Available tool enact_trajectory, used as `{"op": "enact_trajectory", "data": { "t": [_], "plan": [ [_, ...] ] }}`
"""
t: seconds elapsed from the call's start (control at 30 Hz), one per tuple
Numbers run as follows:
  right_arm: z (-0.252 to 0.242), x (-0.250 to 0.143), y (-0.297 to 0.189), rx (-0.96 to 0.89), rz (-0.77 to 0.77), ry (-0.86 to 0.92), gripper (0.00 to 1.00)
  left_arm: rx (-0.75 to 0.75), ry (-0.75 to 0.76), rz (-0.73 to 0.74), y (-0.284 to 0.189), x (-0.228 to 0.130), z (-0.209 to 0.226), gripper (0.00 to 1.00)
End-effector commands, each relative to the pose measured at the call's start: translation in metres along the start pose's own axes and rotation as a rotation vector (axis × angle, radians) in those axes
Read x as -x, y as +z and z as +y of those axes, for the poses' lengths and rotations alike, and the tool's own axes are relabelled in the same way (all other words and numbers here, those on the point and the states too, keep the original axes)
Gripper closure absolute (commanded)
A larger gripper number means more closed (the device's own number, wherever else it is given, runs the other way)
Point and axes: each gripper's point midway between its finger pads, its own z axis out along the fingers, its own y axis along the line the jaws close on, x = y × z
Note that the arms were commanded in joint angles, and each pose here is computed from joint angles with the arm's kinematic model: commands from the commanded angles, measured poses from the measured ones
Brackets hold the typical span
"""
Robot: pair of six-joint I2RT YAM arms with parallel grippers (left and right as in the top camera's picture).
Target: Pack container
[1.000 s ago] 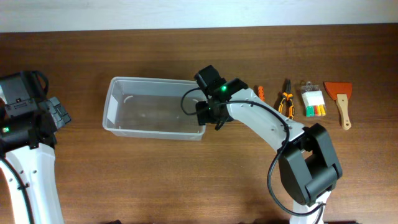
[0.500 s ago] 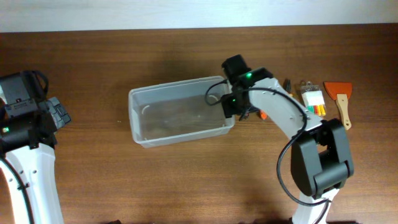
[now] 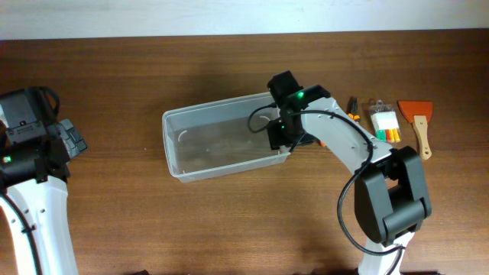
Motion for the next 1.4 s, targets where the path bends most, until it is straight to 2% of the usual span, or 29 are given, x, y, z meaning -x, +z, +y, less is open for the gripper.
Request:
{"op": "enact_trajectory", "data": {
  "t": [0.0, 0.3, 1.0, 1.23, 1.3, 1.33, 1.37],
  "plan": [
    [0.023, -0.005, 0.000, 0.029, 0.013, 0.036, 0.38, 0.011, -0.005, -0.023, -0.006, 0.006, 0.006, 0.01],
    [0.046, -0.016, -0.001, 0.045, 0.036, 0.173, 0.49, 0.011, -0.005, -0.023, -0.006, 0.006, 0.006, 0.01],
    [0.069, -0.026, -0.004, 0.163, 0.122, 0.377, 0.52, 0.011, -0.005, -0.023, -0.006, 0.006, 0.006, 0.01],
    [0.059, -0.014, -0.003, 0.147, 0.076, 0.381, 0.51, 0.011, -0.005, -0.023, -0.006, 0.006, 0.006, 0.01],
    [0.054, 0.000, -0.004, 0.160, 0.022, 0.303, 0.39, 0.011, -0.005, -0.023, -0.006, 0.006, 0.006, 0.01],
    [0.050, 0.006, -0.006, 0.161, 0.000, 0.271, 0.26, 0.011, -0.005, -0.023, -0.006, 0.006, 0.006, 0.01],
    [0.046, 0.011, -0.009, 0.159, -0.015, 0.250, 0.23, 0.011, -0.005, -0.023, -0.006, 0.006, 0.006, 0.01]
  ]
}}
